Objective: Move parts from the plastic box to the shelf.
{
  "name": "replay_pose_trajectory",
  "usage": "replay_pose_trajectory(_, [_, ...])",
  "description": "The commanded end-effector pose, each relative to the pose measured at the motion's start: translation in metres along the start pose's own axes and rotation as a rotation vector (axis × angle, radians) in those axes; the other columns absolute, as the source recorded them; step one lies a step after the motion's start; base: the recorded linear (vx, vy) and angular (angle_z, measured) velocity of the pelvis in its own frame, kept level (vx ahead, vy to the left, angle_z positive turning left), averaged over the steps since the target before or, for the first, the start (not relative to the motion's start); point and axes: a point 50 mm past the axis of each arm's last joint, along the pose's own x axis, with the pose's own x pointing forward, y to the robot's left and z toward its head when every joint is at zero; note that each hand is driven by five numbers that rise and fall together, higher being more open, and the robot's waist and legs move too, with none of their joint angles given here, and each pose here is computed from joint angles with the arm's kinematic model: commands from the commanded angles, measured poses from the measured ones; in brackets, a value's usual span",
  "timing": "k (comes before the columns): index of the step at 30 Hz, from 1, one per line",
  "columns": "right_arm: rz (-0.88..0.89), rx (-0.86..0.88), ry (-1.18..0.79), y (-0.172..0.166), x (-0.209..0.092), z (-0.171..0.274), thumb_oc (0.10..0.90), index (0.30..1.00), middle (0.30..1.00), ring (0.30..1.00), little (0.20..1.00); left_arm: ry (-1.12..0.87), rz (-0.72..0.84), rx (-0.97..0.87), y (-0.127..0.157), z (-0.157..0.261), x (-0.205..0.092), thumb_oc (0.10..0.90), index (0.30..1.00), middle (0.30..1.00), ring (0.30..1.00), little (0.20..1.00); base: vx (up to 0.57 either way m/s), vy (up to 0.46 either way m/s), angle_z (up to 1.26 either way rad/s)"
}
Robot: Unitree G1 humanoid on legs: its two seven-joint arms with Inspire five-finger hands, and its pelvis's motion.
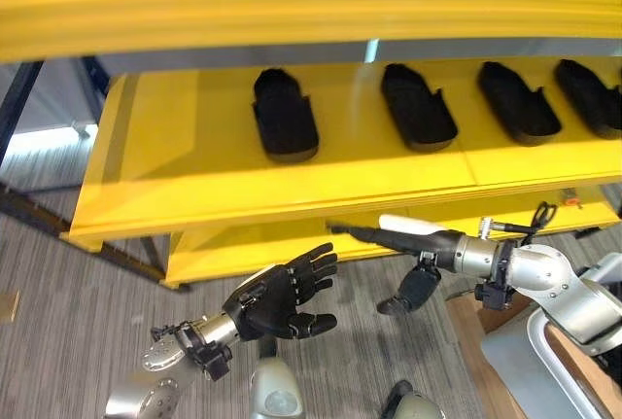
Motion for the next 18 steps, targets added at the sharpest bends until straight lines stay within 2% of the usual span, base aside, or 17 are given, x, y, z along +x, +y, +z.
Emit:
replay_pose_trajectory(1, [-0.277, 0.019, -0.197, -0.023, -0.017, 0.018, 0.900, 1.000, 1.000, 1.000, 1.000, -0.199, -0.121, 0.018, -0.018, 0.027, 0.010, 0.900, 1.000, 1.000, 1.000, 1.000, -0.01, 0.010, -0.34])
replay_pose_trajectory(6, [-0.474, 0.003, -0.124, -0.026, -0.038, 0.003, 0.900, 1.000, 1.000, 1.000, 1.000, -0.190, -0.117, 0.032, -0.016, 0.028, 0.011, 0.900, 1.000, 1.000, 1.000, 1.000, -0.01, -0.006, -0.35])
replay_pose_trajectory(7, [-0.606, -0.008, -0.071, -0.033, -0.051, -0.006, 0.900, 1.000, 1.000, 1.000, 1.000, -0.158, -0.130, 0.059, -0.016, 0.028, 0.013, 0.900, 1.000, 1.000, 1.000, 1.000, -0.03, -0.022, -0.26])
replay_pose_trajectory(9, [-0.688, -0.001, -0.028, -0.035, -0.060, -0.013, 0.900, 1.000, 1.000, 1.000, 1.000, -0.158, -0.163, 0.082, -0.018, 0.030, 0.014, 0.900, 1.000, 1.000, 1.000, 1.000, -0.05, -0.035, -0.29])
replay_pose_trajectory(15, [-0.703, 0.073, 0.035, -0.031, -0.072, -0.028, 0.900, 1.000, 1.000, 1.000, 1.000, -0.272, -0.090, 0.005, -0.016, 0.041, 0.022, 0.900, 1.000, 1.000, 1.000, 1.000, 0.04, -0.061, -0.25])
replay_pose_trajectory(18, [-0.782, 0.101, 0.084, -0.030, -0.078, -0.036, 0.900, 1.000, 1.000, 1.000, 1.000, -0.324, -0.041, -0.045, -0.015, 0.041, 0.021, 0.900, 1.000, 1.000, 1.000, 1.000, 0.02, -0.071, -0.24])
